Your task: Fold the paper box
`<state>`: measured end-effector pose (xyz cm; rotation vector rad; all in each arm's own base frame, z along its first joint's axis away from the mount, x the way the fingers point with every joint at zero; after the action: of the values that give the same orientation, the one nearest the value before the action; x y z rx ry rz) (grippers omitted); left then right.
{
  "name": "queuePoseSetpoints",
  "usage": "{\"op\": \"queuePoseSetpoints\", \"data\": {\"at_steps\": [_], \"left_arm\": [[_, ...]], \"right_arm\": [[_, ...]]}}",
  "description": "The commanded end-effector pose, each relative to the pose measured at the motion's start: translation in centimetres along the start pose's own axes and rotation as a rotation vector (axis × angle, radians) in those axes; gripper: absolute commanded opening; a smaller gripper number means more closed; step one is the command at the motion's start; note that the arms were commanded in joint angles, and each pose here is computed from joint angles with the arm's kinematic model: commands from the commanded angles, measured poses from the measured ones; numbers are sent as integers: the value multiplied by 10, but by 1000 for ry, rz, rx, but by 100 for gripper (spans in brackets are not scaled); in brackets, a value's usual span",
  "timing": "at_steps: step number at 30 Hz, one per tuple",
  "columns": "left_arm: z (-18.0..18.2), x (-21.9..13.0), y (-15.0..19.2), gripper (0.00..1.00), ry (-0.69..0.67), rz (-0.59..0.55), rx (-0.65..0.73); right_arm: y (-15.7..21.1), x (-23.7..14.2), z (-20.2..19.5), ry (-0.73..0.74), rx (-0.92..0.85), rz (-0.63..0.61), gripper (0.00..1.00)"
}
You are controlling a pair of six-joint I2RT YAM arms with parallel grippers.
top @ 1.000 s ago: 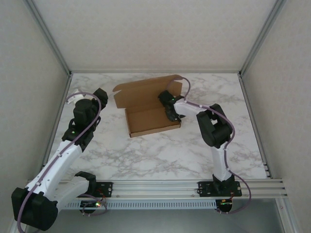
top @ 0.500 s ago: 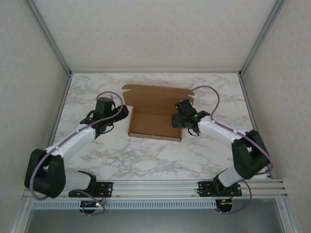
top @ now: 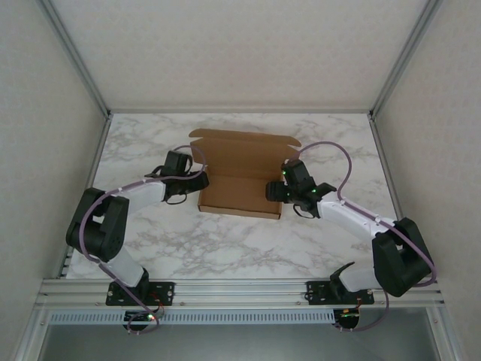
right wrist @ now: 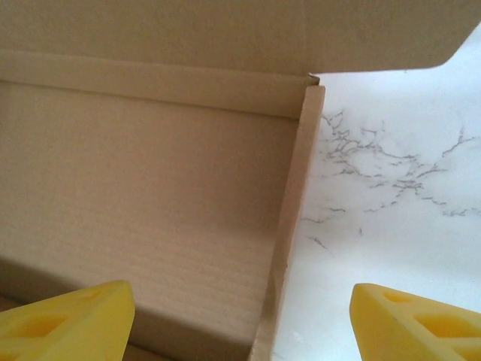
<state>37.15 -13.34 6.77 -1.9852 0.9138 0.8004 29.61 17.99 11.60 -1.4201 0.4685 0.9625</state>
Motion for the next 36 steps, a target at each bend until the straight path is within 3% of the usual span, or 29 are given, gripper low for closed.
{"op": "queuePoseSetpoints", "data": {"at_steps": [1,8,10,13,18,36], "left_arm": [[4,7,8,51,5,17,-10],[5,6,9,40,9,15,-29],[-2,1,5,44,41,2,-30],[-19,-19,-7,57,123,-61,-22],[-21,-33,-13,58,229,-84,-45],[2,-20,5,47,292,-42,-179]], "right_arm": [[-1,-4,-1,-19,4,-27,75],[-3,-5,-7,-23,17,-33,75],[-4,-6,-5,-41,23,-31,75],[-5,-7,-1,-80,23,-30,75],[-5,-7,-3,-138,81,-34,74],[19,30,-29,-99,188,88,40]]}}
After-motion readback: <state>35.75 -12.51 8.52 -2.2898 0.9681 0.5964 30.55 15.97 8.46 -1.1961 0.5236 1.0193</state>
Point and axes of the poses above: each hand's point on the last joint's axis, 136 mm out from that joint toward the fingers, its own x axis out along the fingers, its own z axis along the line the jaws close on, y = z × x, the point moved 2 cm from there along -x, back along the fingers, and after that the axes turned 7 degrees about -x, right-handed, at the moved point
